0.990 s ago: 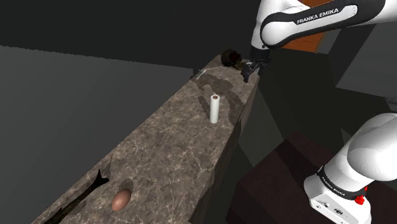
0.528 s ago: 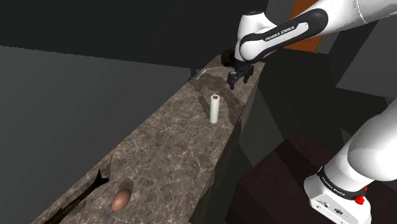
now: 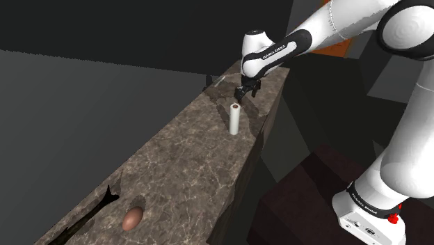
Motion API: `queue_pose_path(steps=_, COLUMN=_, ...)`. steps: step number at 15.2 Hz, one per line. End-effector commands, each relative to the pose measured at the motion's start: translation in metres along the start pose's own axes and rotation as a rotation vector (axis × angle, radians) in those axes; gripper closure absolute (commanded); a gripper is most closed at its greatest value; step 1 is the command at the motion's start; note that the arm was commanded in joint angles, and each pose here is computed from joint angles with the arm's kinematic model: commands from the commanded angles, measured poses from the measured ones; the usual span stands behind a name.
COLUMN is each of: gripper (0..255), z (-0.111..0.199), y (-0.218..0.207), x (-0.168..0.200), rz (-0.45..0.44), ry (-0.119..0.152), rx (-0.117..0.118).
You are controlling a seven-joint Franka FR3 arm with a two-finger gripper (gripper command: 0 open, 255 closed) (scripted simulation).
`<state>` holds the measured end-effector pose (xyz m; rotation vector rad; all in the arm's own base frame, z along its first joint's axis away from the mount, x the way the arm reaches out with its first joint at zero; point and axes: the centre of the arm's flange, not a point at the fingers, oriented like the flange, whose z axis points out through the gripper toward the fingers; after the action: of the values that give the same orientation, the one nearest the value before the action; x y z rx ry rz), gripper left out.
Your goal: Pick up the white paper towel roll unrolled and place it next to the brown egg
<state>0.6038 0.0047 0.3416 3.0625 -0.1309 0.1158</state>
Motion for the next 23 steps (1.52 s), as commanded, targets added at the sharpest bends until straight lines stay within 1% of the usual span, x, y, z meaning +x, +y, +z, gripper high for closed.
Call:
queue_pose_path(steps=1, gripper=0, z=0.022, y=-0.008, x=0.016, rz=-0.001, ry=-0.002, rx=0.001)
queue_pose_path(steps=5, gripper=0, z=0.061, y=-0.020, x=0.049, rz=-0.003, ry=-0.007, rx=0.002)
queue_pose_path(steps=6, gripper=0, z=0.063, y=-0.021, x=0.051, rz=-0.003, ry=-0.007, rx=0.002)
queue_pose_path(steps=13, gripper=0, z=0.103, y=-0.021, x=0.050, rz=-0.003, ry=-0.007, rx=0.002)
queue_pose_path(steps=21, gripper=0, z=0.103, y=-0.021, x=0.050, rz=-0.003, ry=-0.007, rx=0.002)
queue_pose_path(steps=22, gripper=255, z=0.103, y=-0.021, x=0.050, rz=-0.003, ry=-0.007, rx=0.002)
queue_pose_path(steps=23, gripper=255, z=0.103, y=-0.021, x=0.050, rz=-0.003, ry=-0.007, rx=0.002)
